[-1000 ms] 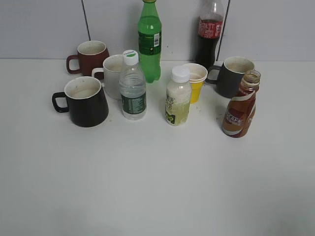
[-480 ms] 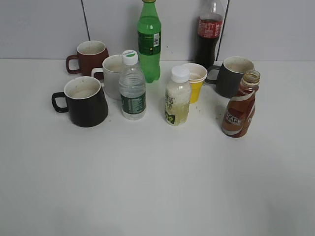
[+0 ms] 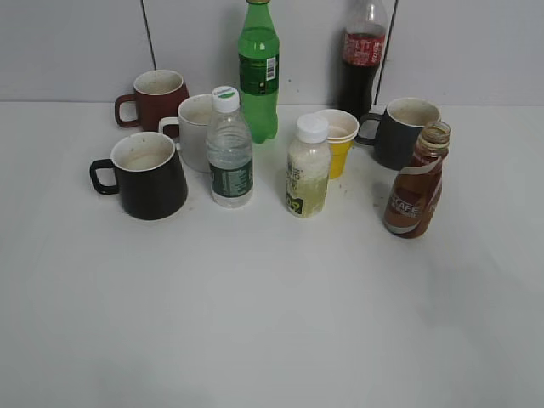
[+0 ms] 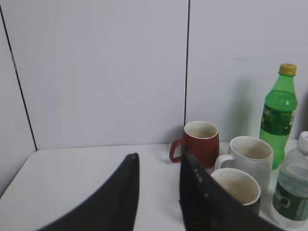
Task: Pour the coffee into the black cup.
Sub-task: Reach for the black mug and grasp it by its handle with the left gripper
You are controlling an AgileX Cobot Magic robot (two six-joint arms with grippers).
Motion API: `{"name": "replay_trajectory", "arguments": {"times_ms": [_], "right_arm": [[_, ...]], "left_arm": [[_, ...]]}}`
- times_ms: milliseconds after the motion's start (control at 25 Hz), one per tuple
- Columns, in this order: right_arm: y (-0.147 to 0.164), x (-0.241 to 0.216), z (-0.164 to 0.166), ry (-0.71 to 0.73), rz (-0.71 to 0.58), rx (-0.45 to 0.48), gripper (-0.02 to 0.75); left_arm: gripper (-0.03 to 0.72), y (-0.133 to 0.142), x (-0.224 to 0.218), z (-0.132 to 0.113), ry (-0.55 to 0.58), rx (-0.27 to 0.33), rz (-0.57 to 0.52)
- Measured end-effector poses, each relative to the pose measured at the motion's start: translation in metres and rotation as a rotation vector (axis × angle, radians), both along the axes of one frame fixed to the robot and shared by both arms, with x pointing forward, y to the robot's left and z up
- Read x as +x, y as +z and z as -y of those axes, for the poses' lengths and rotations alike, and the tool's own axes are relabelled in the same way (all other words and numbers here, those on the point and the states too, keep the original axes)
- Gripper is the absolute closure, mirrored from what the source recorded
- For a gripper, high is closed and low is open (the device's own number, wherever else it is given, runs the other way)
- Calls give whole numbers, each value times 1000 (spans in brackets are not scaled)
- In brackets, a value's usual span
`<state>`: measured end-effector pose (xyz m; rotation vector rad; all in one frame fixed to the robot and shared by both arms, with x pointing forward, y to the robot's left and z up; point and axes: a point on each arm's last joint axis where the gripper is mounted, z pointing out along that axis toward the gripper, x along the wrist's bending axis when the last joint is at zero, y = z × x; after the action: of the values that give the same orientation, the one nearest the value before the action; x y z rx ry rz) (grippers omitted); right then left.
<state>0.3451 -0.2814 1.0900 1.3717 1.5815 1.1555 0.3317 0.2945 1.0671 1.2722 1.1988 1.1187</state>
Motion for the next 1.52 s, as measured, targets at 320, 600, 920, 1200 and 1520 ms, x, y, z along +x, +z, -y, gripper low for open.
{"name": "replay_trajectory", "arguments": {"times_ms": [320, 600, 920, 1200, 1520], "right_arm": [[-14, 70, -4, -49, 42, 6, 155], [-47, 120, -5, -107, 41, 32, 155], [-109, 117, -11, -41, 104, 64, 155], [-164, 93, -13, 30, 82, 9, 155], [-202, 95, -15, 63, -3, -40, 155]], "left_arm": [[454, -33, 82, 6, 8, -13, -44], [448, -90, 136, 10, 9, -4, -104], [448, -166, 161, 25, -131, 45, -161], [447, -197, 163, 30, -190, 55, -262], [330, -213, 194, 36, -233, 62, -239]]}}
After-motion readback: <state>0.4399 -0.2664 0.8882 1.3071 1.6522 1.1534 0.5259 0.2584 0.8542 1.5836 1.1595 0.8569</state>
